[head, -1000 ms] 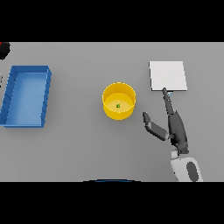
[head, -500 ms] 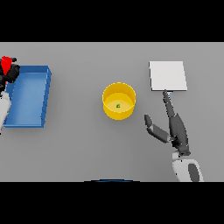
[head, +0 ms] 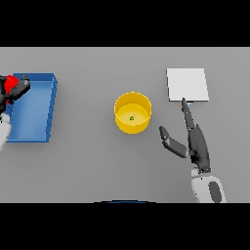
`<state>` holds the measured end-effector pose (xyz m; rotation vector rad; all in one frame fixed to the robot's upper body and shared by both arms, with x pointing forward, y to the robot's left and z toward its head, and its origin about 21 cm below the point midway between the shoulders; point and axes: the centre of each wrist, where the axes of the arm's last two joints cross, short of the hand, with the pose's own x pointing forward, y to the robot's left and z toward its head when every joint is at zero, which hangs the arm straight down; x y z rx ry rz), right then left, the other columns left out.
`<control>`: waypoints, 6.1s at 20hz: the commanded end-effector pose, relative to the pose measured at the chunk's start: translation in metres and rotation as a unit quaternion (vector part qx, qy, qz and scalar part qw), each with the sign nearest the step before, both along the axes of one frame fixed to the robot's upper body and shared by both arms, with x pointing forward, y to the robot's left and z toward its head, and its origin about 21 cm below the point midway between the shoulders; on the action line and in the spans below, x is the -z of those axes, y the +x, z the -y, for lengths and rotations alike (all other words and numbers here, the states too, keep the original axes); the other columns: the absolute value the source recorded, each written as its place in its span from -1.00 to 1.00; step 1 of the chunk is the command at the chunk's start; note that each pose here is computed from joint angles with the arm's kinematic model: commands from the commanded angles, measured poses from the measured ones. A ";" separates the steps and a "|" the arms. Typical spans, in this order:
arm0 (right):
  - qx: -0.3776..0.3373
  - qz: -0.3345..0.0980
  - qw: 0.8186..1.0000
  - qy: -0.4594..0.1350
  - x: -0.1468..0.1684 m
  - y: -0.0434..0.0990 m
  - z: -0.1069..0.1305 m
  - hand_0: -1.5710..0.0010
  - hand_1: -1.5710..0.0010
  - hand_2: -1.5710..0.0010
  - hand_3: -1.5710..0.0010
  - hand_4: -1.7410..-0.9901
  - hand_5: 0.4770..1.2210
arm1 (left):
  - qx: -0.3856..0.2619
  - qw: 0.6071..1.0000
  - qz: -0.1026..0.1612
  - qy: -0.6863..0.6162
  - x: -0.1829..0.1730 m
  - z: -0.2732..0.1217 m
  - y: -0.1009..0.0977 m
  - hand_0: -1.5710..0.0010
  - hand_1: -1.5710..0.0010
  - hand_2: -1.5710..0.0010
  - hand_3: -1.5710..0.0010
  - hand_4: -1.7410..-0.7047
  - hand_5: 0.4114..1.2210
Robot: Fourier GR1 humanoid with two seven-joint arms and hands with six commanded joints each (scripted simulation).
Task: Pick up the red beaker and tilt it to pour out 1 green nut into yellow bowl. Pick up the yellow bowl and place it on the metallic measuring scale.
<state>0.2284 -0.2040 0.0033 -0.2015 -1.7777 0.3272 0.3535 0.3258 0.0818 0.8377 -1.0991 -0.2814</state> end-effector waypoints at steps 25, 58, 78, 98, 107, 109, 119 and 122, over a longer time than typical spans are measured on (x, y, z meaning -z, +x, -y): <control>-0.256 0.023 0.865 -0.430 -0.062 0.078 -0.013 1.00 1.00 1.00 1.00 0.40 -0.46 | 0.060 0.997 -0.015 0.039 0.009 0.004 -0.002 0.99 0.99 0.99 0.99 0.94 -0.30; -0.410 -0.069 0.673 -0.611 -0.045 0.134 -0.088 -0.08 -0.06 -0.03 0.49 -0.26 0.47 | 0.051 0.998 -0.015 0.045 0.006 -0.013 -0.007 1.00 1.00 1.00 1.00 0.90 -0.28; -0.379 -0.051 0.692 -0.612 -0.100 0.135 -0.074 -0.99 -0.99 -0.81 -0.58 -0.99 0.99 | 0.054 0.997 -0.018 0.054 0.001 -0.013 -0.004 1.00 1.00 1.00 1.00 0.94 -0.29; -0.188 -0.083 0.769 -0.606 -0.128 0.195 0.043 -1.00 -1.00 -0.92 -0.50 -1.00 1.00 | 0.048 0.997 -0.020 0.056 -0.004 -0.015 -0.007 1.00 1.00 1.00 1.00 0.95 -0.31; -0.164 -0.127 0.778 -0.594 -0.090 0.204 0.074 -1.00 -1.00 -0.78 -0.71 -1.00 1.00 | 0.054 0.997 -0.016 0.060 -0.004 -0.014 -0.007 1.00 1.00 1.00 1.00 0.97 -0.34; -0.170 -0.129 0.783 -0.584 -0.080 0.204 0.075 -1.00 -1.00 -0.73 -0.70 -1.00 1.00 | 0.055 0.997 -0.015 0.056 -0.006 -0.011 -0.007 1.00 1.00 1.00 1.00 0.96 -0.35; -0.172 -0.135 0.791 -0.571 -0.079 0.209 0.071 -0.57 -0.40 -0.39 -0.13 -0.78 0.81 | 0.053 0.996 -0.024 0.067 -0.002 -0.012 -0.003 1.00 1.00 1.00 1.00 0.97 -0.37; -0.180 -0.141 0.774 -0.591 -0.077 0.208 0.072 0.19 0.28 0.16 0.16 -0.61 0.37 | 0.054 0.996 -0.020 0.065 0.000 -0.012 -0.005 1.00 1.00 1.00 1.00 0.97 -0.37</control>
